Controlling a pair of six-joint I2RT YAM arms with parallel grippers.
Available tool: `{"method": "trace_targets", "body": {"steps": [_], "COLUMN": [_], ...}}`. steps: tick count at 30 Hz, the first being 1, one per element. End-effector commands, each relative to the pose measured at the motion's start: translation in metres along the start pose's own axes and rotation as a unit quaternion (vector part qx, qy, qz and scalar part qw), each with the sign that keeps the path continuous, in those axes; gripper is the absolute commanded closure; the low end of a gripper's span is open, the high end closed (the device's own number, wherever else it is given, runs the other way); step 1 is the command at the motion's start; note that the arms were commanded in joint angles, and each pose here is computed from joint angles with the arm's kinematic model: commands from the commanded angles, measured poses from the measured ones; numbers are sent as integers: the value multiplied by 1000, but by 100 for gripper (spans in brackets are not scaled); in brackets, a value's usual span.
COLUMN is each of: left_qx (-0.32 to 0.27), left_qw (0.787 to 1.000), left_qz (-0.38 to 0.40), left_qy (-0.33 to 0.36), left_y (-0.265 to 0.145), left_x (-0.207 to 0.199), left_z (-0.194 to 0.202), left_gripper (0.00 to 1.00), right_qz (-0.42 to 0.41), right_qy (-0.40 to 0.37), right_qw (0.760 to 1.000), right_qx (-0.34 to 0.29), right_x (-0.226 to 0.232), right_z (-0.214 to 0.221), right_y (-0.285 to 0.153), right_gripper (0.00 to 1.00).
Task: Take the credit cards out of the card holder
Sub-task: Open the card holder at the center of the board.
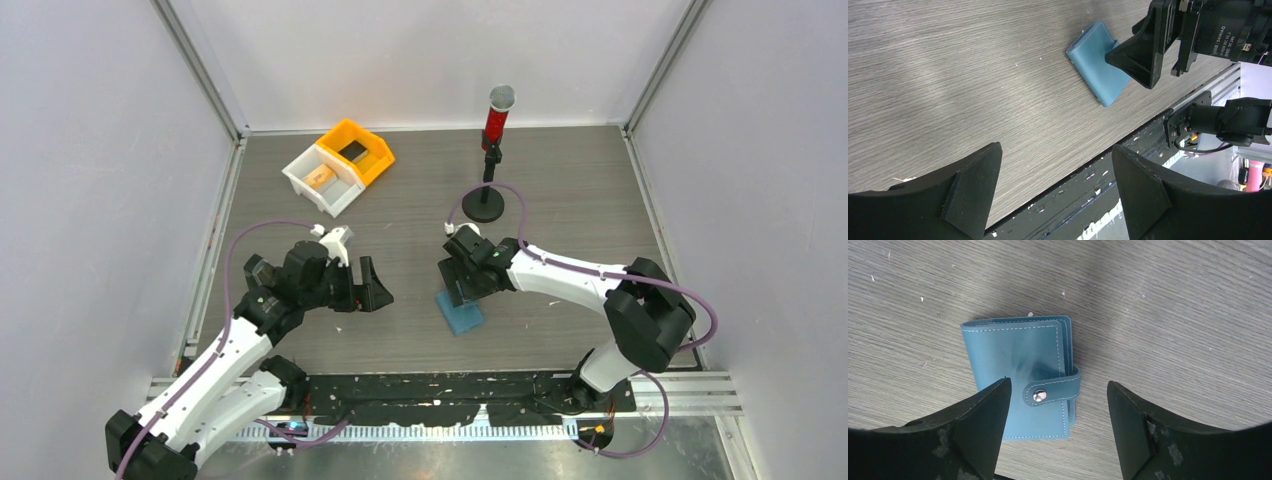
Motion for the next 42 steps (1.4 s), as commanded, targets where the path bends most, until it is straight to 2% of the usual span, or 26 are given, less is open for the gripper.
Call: {"method": "trace_targets", "body": {"steps": [1,8,11,13,19,29,35,42], "left_qx": [-19,-7,1,0,-14,19,45,43], "left_qw": [1000,1000,1000,1000,1000,999,998,997], "left_qz": [8,17,-4,-2,-2,-22,-13,23], "left_qy": [3,-8,-10,-12,-16,-29,-40,-57], "left_y": [-7,-2,-1,-1,-2,7,11,21], "left_x": [-7,-6,-2,-3,-5,1,-5,-17], "left_z": [-7,-2,-2,-3,-6,0,-2,-10], "left_gripper": [16,16,17,17,18,21,23,22], "right_qz": [6,6,13,10,7,-34,-100,-196], "right_qy": [-3,6,15,24,30,35,68,114], "right_qw": [1000,1000,1000,1000,999,997,989,966], "right_qx": [-15,-4,-2,-6,-15,-62,-80,-123], "right_x": [-1,-2,-6,-7,-12,-7,8,27], "right_z": [-5,0,0,0,3,-10,-13,-20], "right_y": [2,15,18,17,12,-11,-20,-40], "right_gripper": [24,36,41,47,72,92,95,95]}}
Point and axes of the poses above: each gripper's point midway between its finger pads, its own y axis out along the fingers, its own x axis along the line the jaws close on, z = x × y, the point moved 6 cm from there along -y, back along the fingers, and after that the axes turned 3 degrees about -y, right-handed, at the moved point
